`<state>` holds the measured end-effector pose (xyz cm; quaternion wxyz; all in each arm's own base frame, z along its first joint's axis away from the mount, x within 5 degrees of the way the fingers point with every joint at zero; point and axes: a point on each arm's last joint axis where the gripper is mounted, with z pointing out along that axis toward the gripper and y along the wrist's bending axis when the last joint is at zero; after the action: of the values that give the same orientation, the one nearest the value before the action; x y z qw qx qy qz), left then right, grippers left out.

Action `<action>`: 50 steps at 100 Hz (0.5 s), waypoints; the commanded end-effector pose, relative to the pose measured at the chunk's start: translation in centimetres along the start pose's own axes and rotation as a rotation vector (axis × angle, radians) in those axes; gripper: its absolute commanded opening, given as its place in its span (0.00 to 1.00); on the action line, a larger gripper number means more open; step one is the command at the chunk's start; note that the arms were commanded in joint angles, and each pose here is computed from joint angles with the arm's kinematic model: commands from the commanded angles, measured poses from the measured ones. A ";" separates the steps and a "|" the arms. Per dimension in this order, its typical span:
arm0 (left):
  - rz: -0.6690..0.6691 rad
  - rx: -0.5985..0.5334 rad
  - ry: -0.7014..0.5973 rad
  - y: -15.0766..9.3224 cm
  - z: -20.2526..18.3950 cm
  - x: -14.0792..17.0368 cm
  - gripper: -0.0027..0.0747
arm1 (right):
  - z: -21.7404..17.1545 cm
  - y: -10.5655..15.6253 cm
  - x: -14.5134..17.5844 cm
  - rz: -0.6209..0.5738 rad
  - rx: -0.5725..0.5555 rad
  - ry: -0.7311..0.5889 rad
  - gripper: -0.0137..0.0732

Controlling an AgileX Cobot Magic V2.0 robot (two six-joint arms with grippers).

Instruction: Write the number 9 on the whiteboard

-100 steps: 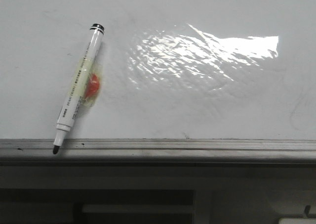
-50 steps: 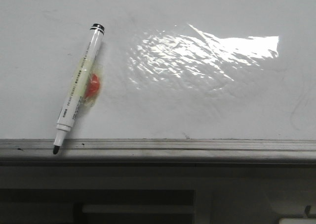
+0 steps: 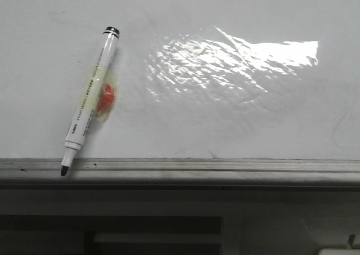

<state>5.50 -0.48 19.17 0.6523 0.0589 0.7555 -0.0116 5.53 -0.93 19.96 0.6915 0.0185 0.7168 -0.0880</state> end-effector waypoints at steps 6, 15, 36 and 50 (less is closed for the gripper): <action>0.000 -0.003 -0.145 0.0 -0.1 -0.7 0.01 | -0.1 0.2 -0.5 -0.085 -0.005 -0.137 0.09; -0.048 0.005 -0.174 0.0 -0.2 -1.0 0.01 | 0.0 0.2 -0.4 -0.006 -0.008 -0.126 0.09; -0.103 0.014 -0.178 -0.1 -0.2 -1.1 0.01 | -0.1 0.2 -0.6 0.123 -0.031 -0.133 0.09; -0.169 0.030 -0.163 -0.1 -0.5 -2.4 0.01 | -0.3 0.3 -2.5 0.148 -0.091 -0.156 0.09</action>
<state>5.53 -0.71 19.93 0.6768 0.0217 0.7333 -0.0612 5.58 -0.53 20.48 0.7166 0.0428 0.6958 -0.0215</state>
